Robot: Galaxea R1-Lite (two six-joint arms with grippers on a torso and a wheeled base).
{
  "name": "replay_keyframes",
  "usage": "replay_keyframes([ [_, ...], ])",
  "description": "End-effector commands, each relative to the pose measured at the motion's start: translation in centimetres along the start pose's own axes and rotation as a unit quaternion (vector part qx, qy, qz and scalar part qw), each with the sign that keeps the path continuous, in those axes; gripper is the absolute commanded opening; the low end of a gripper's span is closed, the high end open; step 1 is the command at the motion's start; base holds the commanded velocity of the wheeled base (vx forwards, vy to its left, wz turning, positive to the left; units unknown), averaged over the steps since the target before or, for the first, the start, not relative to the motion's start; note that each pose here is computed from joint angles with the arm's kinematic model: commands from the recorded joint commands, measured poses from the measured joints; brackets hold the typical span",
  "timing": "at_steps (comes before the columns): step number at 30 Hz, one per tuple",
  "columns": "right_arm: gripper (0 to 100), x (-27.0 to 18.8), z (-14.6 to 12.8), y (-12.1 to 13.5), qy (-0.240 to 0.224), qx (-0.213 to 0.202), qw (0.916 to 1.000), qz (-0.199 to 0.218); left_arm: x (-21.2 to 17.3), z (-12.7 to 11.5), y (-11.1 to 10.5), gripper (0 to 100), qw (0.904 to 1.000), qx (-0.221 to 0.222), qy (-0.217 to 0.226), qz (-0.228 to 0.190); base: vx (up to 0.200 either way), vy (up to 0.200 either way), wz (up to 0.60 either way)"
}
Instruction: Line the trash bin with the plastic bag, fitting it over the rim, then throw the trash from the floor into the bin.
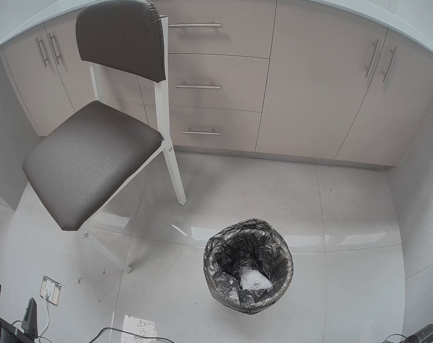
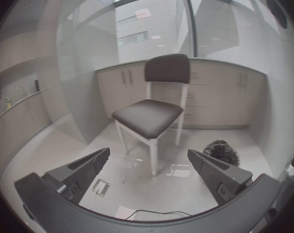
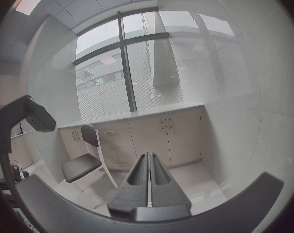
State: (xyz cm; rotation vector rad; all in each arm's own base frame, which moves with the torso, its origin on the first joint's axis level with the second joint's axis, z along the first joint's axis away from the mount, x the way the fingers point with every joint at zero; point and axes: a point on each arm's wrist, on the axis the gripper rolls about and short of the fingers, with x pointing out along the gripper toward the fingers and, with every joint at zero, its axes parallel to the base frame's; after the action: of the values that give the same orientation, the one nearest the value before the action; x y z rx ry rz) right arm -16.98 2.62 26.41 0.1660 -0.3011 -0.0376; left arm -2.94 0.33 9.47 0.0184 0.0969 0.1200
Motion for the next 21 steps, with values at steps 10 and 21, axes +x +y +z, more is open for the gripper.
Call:
replay_keyframes([
  [10,0,4.6,-7.7,-1.9,0.117,0.017,0.9924,-0.035,0.0,-0.7,-0.3,100,0.9944,-0.096,-0.015,-0.041,0.0,0.0,0.0],
  [21,0,4.9,-7.8,-2.3,0.119,-0.118,0.9839,0.061,0.2,-1.0,-0.4,100,0.9964,-0.026,-0.036,-0.072,0.0,0.0,0.0],
])
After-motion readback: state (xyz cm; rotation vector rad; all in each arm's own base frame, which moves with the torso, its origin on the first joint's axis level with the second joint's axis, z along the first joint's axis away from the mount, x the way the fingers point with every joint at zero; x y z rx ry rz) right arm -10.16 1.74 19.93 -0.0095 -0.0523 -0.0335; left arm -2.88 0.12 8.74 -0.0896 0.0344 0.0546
